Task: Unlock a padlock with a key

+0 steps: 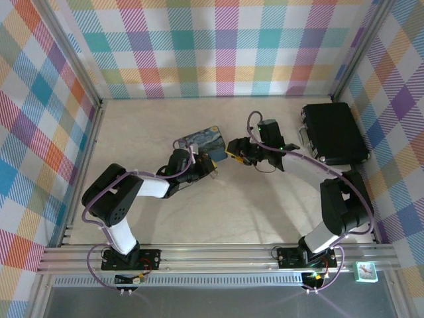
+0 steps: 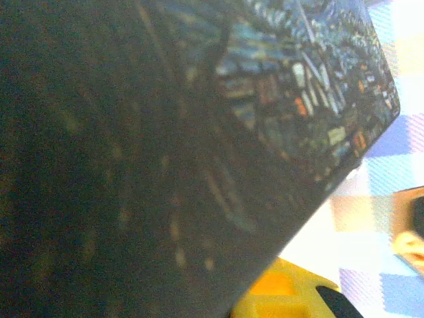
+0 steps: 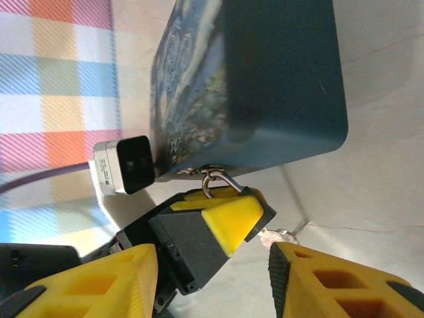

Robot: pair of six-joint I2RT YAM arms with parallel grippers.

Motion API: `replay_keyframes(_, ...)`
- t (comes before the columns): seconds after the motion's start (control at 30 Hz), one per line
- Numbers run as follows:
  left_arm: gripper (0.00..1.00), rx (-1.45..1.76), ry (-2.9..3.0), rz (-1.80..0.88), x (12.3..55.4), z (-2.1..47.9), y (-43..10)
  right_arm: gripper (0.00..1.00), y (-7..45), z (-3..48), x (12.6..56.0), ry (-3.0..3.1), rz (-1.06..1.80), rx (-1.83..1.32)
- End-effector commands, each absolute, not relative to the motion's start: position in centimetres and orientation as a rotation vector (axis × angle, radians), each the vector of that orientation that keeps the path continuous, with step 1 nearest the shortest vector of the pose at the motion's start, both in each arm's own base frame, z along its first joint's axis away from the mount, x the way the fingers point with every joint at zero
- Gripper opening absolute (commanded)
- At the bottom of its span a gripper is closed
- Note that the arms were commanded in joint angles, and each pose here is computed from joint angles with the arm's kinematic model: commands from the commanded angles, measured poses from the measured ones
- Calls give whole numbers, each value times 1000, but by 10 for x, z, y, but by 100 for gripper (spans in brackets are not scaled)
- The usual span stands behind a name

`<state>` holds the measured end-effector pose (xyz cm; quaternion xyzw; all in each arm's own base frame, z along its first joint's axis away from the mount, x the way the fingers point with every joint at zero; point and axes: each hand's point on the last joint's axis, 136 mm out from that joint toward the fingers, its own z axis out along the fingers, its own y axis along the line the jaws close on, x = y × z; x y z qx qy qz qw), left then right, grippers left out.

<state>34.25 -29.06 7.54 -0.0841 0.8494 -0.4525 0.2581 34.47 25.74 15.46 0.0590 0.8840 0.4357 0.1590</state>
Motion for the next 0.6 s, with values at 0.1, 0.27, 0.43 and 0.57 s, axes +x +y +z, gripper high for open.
replay_keyframes(0.1,0,-178,2498,-1102,315,38,-294,50,214,112,311,2755,826,-6)
replay_keyframes(0.27,14,-187,2540,-1041,311,22,-290,50,208,105,306,2747,764,-44)
replay_keyframes(0.43,36,-162,2574,-941,312,18,-282,51,208,105,303,2671,682,-147)
replay_keyframes(0.57,46,-164,2577,-917,317,20,-281,51,210,111,302,2620,652,-189)
